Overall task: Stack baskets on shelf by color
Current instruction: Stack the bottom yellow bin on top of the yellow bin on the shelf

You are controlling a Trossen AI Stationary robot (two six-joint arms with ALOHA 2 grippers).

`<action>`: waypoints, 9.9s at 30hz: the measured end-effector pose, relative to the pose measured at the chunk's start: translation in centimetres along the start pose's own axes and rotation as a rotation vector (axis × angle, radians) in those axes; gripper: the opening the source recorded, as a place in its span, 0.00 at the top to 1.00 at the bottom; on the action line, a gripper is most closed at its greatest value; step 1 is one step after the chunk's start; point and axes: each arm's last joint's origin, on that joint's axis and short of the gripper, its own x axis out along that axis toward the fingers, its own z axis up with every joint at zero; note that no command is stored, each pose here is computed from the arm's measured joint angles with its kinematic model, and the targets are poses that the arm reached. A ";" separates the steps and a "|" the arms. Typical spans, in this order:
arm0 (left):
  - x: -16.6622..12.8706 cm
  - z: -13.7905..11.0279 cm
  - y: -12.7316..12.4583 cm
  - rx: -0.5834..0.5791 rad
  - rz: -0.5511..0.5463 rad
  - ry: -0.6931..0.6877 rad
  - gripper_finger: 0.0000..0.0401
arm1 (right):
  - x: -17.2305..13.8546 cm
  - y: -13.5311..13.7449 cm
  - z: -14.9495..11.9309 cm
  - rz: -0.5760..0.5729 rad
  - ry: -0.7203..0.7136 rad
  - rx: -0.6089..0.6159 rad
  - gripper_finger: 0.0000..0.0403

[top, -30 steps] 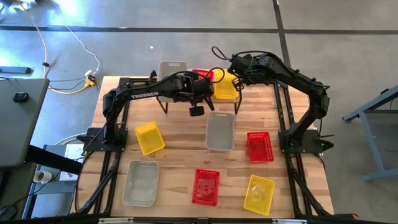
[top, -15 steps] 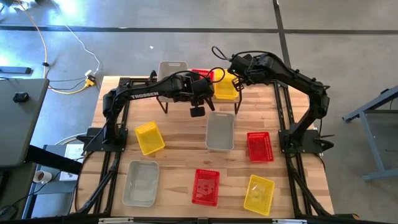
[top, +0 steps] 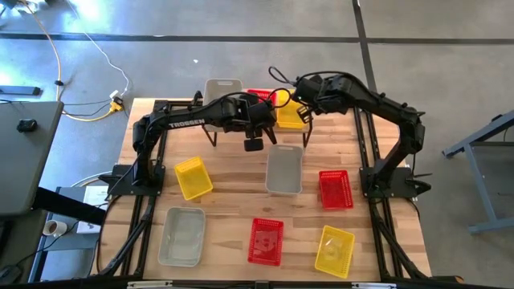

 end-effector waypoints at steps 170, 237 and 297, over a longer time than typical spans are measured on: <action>-8.8 -5.1 6.0 -0.125 -0.135 0.005 0.64 | -6.9 11.7 -9.7 0.325 0.000 -0.600 1.00; -8.8 -5.7 5.9 -0.333 -0.121 0.081 0.64 | 3.1 3.6 1.4 0.266 0.006 -1.081 1.00; -8.8 -5.6 5.9 -0.313 -0.124 0.067 0.64 | 6.6 -7.7 7.1 0.309 -0.223 -0.403 0.78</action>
